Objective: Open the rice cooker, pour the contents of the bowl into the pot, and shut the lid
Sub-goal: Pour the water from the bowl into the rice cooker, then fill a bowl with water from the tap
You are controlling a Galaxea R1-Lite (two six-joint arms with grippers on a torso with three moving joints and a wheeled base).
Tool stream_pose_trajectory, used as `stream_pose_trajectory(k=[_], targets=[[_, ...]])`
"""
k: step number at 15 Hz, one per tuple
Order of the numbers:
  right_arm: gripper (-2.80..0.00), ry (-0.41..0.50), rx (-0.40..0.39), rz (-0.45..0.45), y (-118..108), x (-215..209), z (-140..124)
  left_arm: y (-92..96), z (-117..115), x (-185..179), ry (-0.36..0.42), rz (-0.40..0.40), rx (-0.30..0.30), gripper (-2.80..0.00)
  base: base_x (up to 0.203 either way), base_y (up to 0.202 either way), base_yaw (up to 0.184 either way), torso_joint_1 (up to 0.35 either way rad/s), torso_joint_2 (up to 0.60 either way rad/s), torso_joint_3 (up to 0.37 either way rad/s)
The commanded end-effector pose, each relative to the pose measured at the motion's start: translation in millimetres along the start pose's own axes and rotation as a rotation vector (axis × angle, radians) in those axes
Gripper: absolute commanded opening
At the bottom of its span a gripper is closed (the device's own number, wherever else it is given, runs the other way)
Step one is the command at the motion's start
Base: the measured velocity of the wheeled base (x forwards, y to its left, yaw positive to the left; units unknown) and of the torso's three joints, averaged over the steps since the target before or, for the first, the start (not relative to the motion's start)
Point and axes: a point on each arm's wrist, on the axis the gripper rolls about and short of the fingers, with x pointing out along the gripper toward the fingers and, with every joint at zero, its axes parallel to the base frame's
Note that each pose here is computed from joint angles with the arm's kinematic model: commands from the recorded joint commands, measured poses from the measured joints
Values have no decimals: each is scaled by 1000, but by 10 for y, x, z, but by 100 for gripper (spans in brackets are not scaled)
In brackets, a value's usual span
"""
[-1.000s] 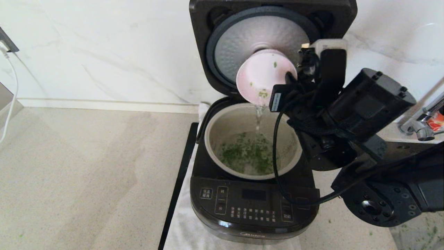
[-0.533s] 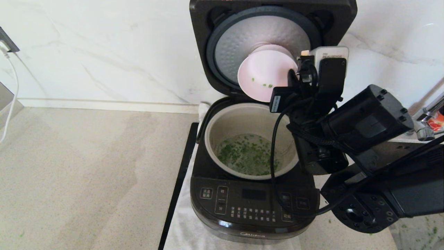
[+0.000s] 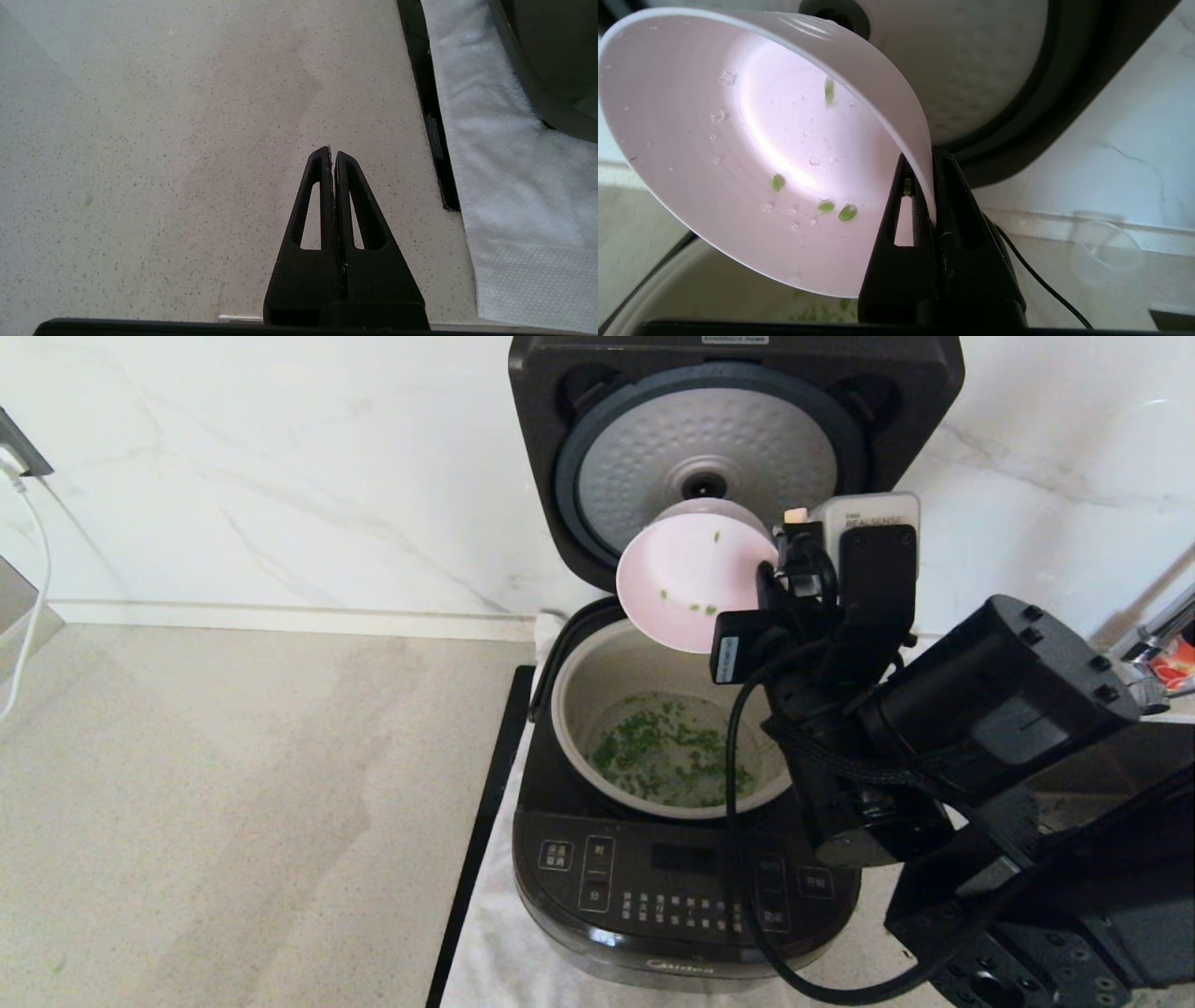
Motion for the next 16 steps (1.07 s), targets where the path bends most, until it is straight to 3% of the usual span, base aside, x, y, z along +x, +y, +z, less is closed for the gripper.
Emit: stream_pose_trajectory(k=[1,4,8,16], targets=[[-280,14,14,2,-137,-126,188,0,0,-1,-1,1,1,-280,0,0,0,0,0,0],[-280,114,12,29,-309,-274,323,0,0,-1,-1,1,-1,-280,0,0,0,0,0,0],[-280,312,41,66,-763,-478,553,0,0,-1,-1,2,1,-280,0,0,0,0,0,0],[-280,615,268,36,-1952,-531,783,0,0,-1,-1,0,0,-280,0,0,0,0,0,0]])
